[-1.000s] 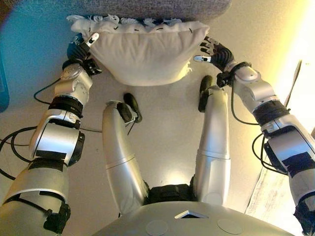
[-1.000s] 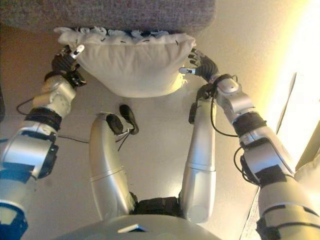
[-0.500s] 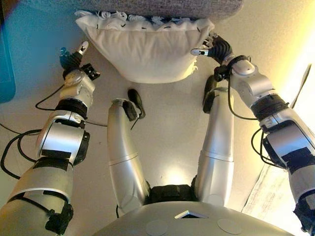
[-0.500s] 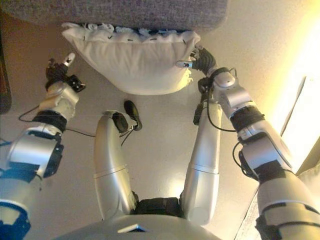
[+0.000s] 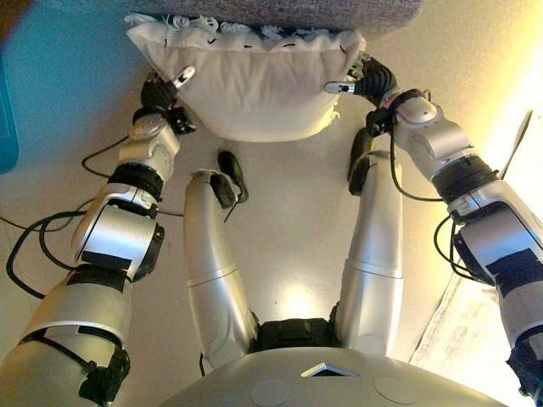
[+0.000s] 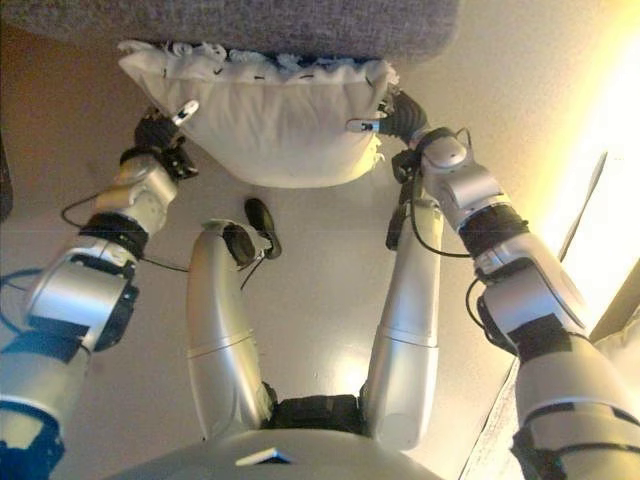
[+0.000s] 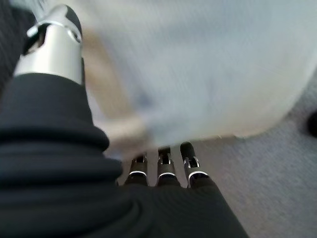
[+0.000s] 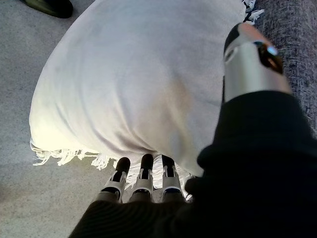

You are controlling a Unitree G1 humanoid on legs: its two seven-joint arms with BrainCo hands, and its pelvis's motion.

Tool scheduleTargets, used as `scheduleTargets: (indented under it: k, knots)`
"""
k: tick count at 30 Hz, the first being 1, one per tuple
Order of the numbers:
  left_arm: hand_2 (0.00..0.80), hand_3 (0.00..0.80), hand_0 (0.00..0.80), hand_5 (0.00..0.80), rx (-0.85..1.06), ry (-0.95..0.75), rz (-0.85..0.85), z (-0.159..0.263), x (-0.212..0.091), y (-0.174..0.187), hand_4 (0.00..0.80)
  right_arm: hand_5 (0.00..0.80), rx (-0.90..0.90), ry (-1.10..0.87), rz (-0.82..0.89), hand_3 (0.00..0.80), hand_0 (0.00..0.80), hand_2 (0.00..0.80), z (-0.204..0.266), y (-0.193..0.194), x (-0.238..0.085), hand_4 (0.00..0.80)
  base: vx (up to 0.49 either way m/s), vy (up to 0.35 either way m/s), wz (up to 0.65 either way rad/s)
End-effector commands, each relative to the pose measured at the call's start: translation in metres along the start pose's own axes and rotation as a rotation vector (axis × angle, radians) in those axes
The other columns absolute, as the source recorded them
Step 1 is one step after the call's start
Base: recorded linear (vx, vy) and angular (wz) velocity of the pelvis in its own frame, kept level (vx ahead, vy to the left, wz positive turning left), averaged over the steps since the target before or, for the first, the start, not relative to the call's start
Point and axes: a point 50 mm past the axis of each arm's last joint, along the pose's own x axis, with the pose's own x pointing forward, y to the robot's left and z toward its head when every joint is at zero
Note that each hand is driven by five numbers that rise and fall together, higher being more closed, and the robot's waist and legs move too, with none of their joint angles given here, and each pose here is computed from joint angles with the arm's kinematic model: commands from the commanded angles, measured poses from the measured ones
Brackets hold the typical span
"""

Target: Pick up the cushion and take it to the sofa

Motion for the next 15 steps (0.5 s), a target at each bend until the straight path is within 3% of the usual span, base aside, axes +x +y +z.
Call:
scheduleTargets:
  k: [1,12,13,14,15]
  knots:
    - [0.0,0.0,0.0,0.0,0.041,-0.083,-0.075,0.032,0.002,-0.017,0.0,0.0,-0.024,-0.137,0.101,0.0,0.0,0.0,0.044,0.019,0.007,0.0,0.028,0.086,-0.01]
    - [0.0,0.0,0.0,0.0,-0.029,-0.113,-0.086,0.036,0.001,-0.025,0.0,0.0,-0.078,-0.137,0.116,0.0,0.0,0.0,0.051,0.012,0.004,0.0,0.031,0.099,-0.02]
    - [0.05,0.05,0.05,0.05,-0.033,-0.112,-0.077,0.036,0.001,-0.025,0.05,0.0,-0.083,-0.139,0.119,0.0,0.0,0.0,0.052,0.012,0.004,0.0,0.021,0.067,-0.04]
    - [0.398,0.398,0.398,0.398,-0.038,-0.111,-0.068,0.035,0.002,-0.024,0.398,0.439,-0.09,-0.14,0.117,0.439,0.439,0.439,0.053,0.012,0.004,0.439,0.019,0.058,-0.03]
    - [0.681,0.681,0.681,0.681,-0.045,-0.111,-0.065,0.035,0.002,-0.024,0.681,0.8,-0.092,-0.142,0.11,0.8,0.8,0.8,0.055,0.011,0.004,0.8,0.017,0.053,-0.02]
